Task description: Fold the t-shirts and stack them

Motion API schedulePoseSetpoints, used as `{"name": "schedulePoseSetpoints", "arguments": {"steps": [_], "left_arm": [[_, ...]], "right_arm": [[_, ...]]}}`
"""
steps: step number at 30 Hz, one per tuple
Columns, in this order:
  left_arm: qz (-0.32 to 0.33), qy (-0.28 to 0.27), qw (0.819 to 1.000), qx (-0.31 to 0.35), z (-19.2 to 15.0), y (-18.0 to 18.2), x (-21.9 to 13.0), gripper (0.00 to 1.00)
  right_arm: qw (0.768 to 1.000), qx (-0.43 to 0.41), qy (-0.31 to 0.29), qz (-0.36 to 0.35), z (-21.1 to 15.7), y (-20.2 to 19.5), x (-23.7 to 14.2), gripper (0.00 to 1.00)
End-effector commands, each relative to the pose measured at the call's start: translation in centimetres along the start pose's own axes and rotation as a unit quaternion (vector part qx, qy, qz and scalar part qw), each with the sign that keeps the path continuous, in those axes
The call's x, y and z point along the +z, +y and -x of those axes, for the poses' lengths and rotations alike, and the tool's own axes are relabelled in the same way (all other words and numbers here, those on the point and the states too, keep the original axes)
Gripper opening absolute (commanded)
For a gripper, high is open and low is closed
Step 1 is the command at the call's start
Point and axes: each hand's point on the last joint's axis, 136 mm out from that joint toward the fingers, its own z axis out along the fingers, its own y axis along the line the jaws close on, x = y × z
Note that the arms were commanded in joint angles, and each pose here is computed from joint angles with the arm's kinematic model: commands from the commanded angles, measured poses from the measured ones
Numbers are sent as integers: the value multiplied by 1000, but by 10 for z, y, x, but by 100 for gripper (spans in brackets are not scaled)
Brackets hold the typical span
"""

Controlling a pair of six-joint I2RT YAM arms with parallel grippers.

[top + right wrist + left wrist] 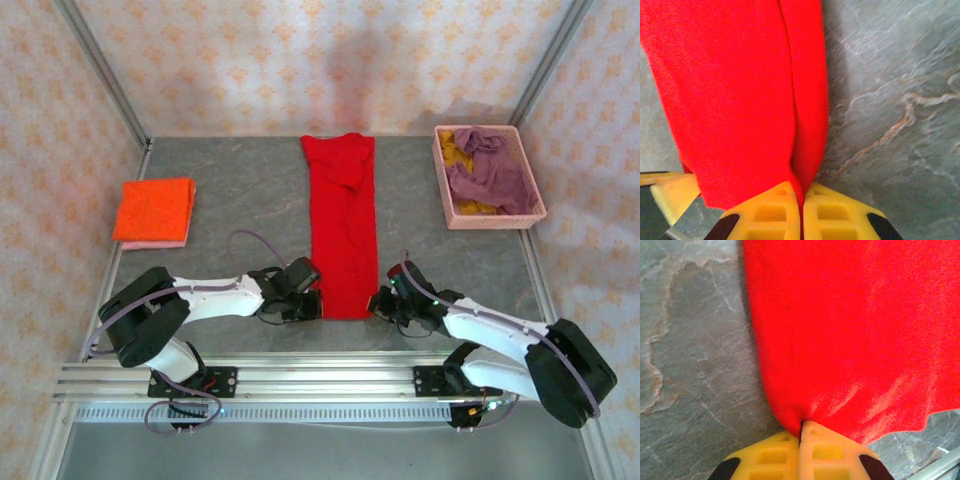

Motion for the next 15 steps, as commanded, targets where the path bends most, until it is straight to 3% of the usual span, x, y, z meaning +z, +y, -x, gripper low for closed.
{"name": "schedulePoseSetpoints", "arguments": {"steps": [1, 8, 15], "left_arm": [[10, -2, 1000, -1, -8, 10, -8, 0], [14, -18, 1000, -7, -9, 15, -28, 0], [14, -74, 997, -6, 26, 0, -56, 0]], "right_arm": [[1000, 7, 3, -16, -12, -11, -5, 7], [1000, 12, -13, 1, -15, -3, -19, 7], [995, -42, -88, 6, 25, 36, -48, 4]]}}
